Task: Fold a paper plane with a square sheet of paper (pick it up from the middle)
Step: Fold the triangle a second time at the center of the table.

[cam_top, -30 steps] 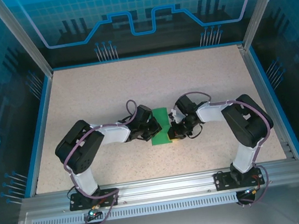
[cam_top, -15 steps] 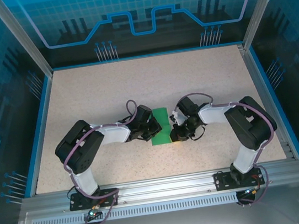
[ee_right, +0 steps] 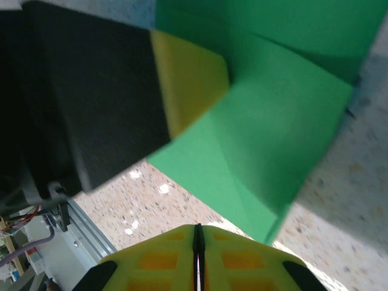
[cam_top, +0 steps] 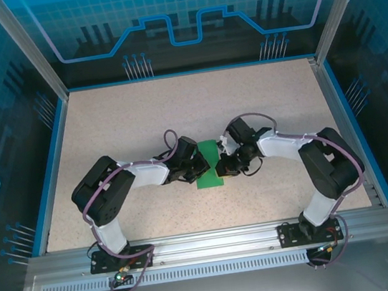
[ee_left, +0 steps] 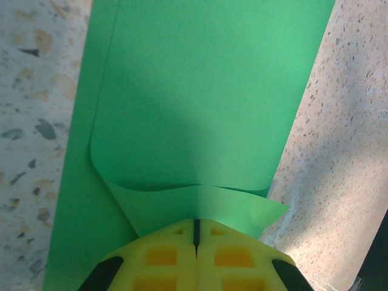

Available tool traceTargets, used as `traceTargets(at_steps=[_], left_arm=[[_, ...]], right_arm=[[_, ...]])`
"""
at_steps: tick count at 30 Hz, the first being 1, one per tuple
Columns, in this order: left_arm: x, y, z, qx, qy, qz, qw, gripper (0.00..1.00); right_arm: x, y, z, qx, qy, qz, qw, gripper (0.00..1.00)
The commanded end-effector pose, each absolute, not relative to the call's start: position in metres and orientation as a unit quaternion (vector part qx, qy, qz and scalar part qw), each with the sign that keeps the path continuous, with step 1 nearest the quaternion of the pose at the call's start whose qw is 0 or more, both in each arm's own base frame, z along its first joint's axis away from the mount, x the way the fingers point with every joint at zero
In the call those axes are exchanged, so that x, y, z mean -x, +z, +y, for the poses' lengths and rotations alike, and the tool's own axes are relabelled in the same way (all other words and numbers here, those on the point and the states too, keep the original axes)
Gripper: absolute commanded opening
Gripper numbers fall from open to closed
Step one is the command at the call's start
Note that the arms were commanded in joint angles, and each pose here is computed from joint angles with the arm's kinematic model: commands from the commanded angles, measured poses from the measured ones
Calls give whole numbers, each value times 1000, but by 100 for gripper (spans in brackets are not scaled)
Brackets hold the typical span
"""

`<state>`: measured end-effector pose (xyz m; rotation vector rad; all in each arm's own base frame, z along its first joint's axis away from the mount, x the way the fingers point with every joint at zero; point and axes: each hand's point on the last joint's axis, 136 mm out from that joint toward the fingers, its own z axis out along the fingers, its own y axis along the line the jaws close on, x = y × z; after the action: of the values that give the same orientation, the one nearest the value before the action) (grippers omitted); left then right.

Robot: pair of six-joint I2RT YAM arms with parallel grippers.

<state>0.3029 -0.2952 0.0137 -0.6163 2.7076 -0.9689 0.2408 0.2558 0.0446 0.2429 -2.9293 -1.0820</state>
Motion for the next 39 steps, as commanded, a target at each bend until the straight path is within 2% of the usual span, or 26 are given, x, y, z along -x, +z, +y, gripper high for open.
traceTargets(at_steps=[1, 10, 15, 20, 23, 28, 39], left_arm=[[-284, -10, -278, 208, -272, 937, 72, 0], [-291, 15, -288, 187, -302, 931, 88, 0], [-293, 44, -295, 166, -329, 923, 109, 11], [-284, 60, -306, 150, -347, 919, 112, 8], [-279, 53, -311, 155, -348, 919, 102, 3], [-276, 35, -317, 166, -349, 918, 87, 1], [-273, -5, -307, 188, -311, 929, 73, 0]], right_arm=[[-240, 28, 258, -59, -333, -940, 27, 10], [-223, -12, 233, -29, -288, -955, 58, 2], [-222, -14, 230, -25, -280, -958, 58, 1], [-223, -14, 230, -23, -280, -958, 57, 1], [-223, -14, 230, -23, -282, -958, 56, 1], [-221, -15, 229, -23, -281, -958, 57, 1], [-218, -19, 225, -22, -275, -959, 62, 1]])
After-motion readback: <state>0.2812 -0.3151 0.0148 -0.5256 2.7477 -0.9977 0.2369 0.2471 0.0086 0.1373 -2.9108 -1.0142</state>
